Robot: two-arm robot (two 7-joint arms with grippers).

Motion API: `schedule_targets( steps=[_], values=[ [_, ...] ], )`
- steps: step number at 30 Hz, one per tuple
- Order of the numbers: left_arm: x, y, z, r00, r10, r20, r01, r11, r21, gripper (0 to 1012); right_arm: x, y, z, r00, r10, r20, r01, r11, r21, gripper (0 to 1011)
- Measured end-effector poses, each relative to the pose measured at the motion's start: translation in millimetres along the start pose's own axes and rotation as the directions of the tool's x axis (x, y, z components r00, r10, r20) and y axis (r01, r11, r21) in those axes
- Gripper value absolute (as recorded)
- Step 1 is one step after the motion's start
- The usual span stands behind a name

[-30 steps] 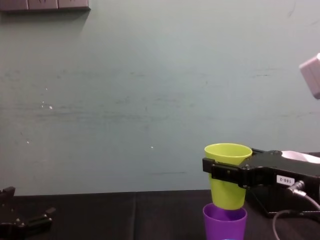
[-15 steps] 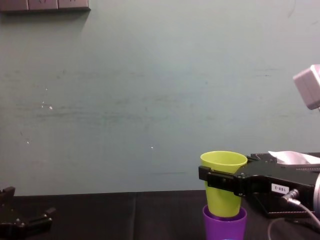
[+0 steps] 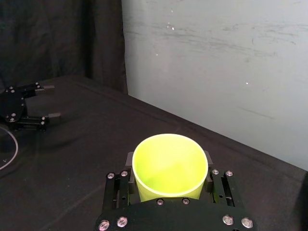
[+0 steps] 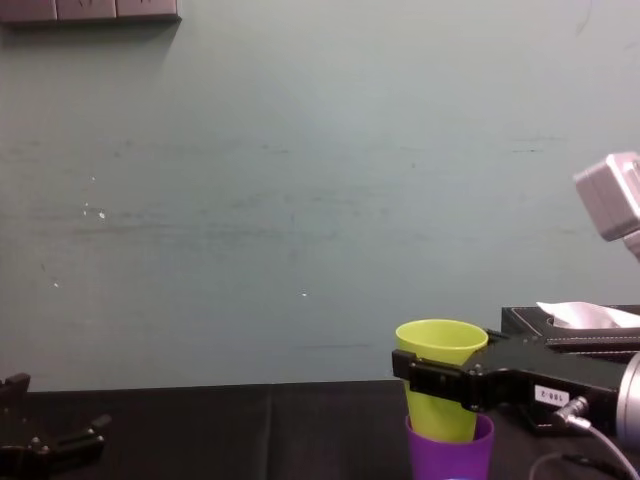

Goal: Stack the three plastic cups sequentially using one hand.

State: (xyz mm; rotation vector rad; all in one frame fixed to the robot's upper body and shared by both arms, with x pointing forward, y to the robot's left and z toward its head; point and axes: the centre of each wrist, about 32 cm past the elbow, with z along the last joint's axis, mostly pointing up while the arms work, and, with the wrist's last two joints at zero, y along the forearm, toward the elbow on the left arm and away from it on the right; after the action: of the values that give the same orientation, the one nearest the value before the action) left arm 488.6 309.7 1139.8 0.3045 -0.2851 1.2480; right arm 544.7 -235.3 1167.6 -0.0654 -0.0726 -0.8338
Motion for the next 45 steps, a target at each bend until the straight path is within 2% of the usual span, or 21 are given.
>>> schedule_targets(
  steps=[14, 29, 41, 45],
  values=[
    [0.0, 0, 0.0, 1.0, 0.0, 0.0, 0.0, 1.0, 0.0, 1011, -1.8, -1.6, -16.3, 1.0, -0.006, -0.017, 0.005, 1.0, -0.023, 752],
    [0.0, 0, 0.0, 1.0, 0.0, 0.0, 0.0, 1.0, 0.0, 1011, -3.2, -1.8, -23.3, 0.999, -0.005, -0.031, 0.004, 0.999, -0.032, 752],
    [0.0, 0, 0.0, 1.0, 0.0, 0.0, 0.0, 1.0, 0.0, 1011, -3.0, -1.9, -23.3, 0.999, -0.005, -0.031, 0.004, 0.999, -0.033, 752],
    [0.0, 0, 0.0, 1.0, 0.0, 0.0, 0.0, 1.0, 0.0, 1011, -3.0, -1.9, -23.3, 1.0, -0.004, -0.031, 0.003, 0.999, -0.033, 842]
  ],
)
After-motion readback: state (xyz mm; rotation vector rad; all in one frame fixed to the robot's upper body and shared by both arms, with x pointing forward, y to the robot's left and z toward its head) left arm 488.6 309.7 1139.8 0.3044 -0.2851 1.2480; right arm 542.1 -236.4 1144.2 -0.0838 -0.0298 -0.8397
